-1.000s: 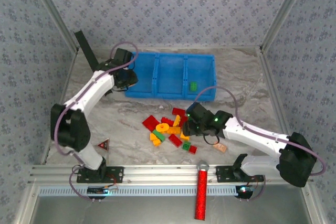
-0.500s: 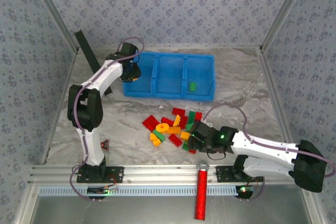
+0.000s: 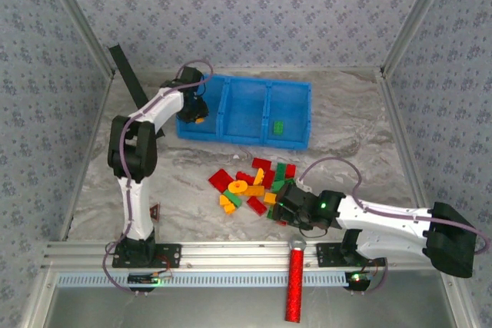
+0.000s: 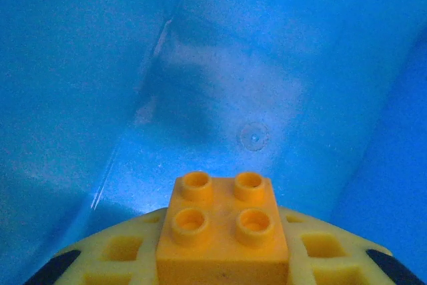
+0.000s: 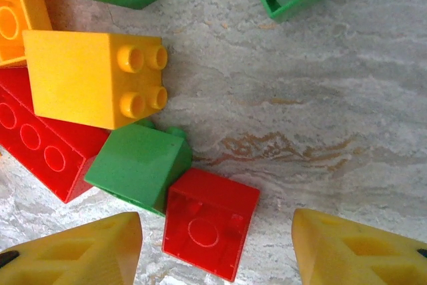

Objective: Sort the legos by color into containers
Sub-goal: Place the lego in the container, then pick up the legos from the bottom-center of the table, then place the legos at the bottom-center of the table.

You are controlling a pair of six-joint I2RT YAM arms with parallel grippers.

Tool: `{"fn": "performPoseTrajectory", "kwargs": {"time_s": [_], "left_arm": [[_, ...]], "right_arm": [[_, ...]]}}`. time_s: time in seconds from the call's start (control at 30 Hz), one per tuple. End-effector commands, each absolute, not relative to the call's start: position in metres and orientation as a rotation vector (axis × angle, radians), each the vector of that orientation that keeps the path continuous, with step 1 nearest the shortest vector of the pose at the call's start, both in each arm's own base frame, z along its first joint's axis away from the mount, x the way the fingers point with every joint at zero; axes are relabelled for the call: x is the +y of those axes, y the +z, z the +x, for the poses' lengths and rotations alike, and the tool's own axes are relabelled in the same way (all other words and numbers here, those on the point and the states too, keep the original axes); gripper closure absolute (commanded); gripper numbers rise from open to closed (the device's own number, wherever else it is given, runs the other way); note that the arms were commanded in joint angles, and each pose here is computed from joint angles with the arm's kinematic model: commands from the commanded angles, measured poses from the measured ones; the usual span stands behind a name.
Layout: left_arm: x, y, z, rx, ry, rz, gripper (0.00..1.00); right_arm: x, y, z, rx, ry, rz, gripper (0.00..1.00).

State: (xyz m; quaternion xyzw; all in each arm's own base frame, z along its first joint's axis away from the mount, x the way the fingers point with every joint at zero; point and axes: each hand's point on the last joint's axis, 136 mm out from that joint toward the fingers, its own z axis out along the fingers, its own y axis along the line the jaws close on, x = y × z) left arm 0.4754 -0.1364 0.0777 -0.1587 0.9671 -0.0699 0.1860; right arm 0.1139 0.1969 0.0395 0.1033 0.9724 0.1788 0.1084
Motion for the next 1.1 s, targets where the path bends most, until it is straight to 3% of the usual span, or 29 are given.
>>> {"fn": "performPoseTrajectory", "kwargs": {"time_s": [0.0,0.37,0.6,1.07], "left_arm": [[-0.137,0.081,0.477,2.721,-0.214,-0.442,0.91],[-0.140,0.097,0.476,2.696,-0.239,-0.423,0.54],[-0.148,0.134,0.474,2.633,-0.303,-0.387,0.49],[-0.162,0.195,0.443,2.566,-0.378,-0.238,0.43]], "right_arm": [[0.191,0.030,0.115,2.850,0.487,0.360,0.37],[0.185,0.015,0.113,2.880,0.401,0.353,0.42],[0.175,0.013,0.114,2.881,0.314,0.329,0.57],[0.168,0.057,0.109,2.900,0.312,0.107,0.65]]}}
